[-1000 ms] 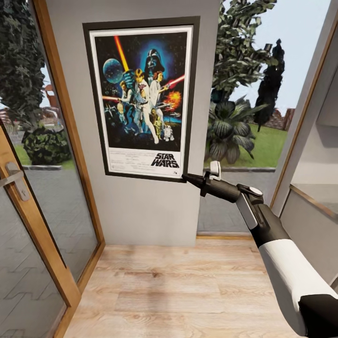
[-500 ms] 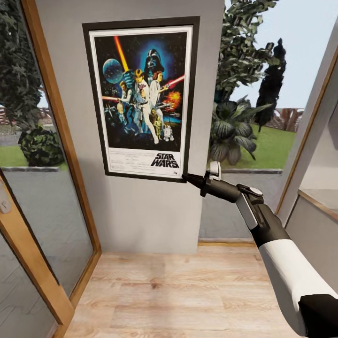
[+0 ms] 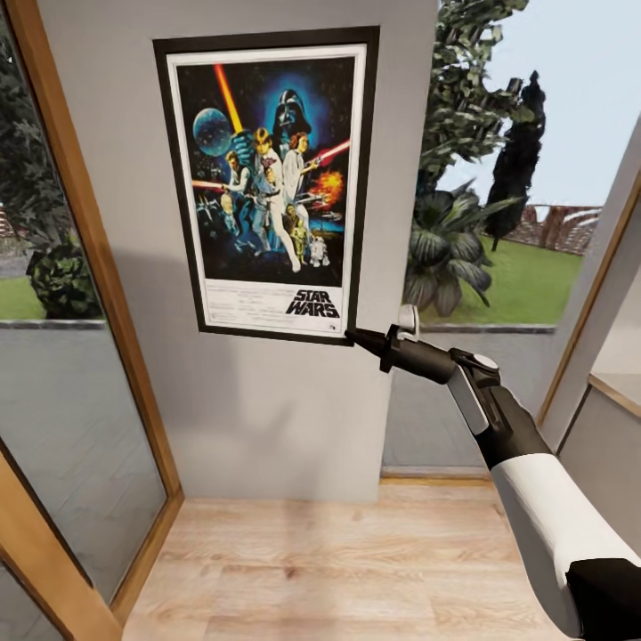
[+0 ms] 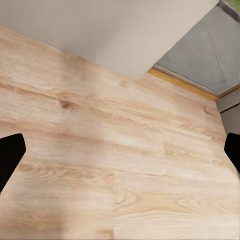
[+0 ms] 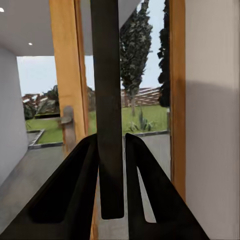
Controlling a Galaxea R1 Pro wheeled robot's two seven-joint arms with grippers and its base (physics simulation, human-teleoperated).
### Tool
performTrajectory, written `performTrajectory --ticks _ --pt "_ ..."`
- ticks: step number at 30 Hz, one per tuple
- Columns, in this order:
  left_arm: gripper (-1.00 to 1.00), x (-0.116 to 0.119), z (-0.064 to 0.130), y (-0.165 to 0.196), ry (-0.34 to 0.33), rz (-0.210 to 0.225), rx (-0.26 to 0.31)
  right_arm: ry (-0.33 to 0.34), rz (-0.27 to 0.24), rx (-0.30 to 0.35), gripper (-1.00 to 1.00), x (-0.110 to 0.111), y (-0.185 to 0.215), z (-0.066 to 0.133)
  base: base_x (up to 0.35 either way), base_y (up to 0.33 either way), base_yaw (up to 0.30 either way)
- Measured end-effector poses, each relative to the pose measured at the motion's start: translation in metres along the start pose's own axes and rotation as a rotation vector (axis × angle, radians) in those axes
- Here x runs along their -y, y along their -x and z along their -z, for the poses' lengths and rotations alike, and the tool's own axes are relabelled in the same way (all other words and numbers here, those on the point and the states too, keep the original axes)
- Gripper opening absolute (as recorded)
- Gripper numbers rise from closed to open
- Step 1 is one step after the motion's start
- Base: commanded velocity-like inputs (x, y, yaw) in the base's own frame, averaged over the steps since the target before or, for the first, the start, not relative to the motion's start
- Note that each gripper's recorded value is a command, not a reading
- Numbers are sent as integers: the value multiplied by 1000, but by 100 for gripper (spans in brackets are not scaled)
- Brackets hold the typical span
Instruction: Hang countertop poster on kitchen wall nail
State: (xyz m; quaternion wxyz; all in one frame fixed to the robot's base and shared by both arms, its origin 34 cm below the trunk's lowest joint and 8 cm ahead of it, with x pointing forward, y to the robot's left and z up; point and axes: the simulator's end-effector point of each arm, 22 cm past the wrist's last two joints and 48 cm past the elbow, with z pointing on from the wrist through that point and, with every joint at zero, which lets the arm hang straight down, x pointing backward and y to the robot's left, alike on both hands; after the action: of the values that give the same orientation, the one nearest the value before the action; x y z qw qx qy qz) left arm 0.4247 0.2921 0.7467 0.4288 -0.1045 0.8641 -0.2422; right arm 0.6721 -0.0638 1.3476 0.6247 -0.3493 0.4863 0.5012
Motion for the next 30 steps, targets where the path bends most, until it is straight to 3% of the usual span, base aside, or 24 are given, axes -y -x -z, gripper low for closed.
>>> performTrajectory --ticks 14,30 --pt "100 0 0 0 0 0 0 0 -1 -1 -100 0 -1 0 323 0 0" --pt "100 0 0 0 0 0 0 -2 -5 -3 -100 1 -2 0 37 0 0"
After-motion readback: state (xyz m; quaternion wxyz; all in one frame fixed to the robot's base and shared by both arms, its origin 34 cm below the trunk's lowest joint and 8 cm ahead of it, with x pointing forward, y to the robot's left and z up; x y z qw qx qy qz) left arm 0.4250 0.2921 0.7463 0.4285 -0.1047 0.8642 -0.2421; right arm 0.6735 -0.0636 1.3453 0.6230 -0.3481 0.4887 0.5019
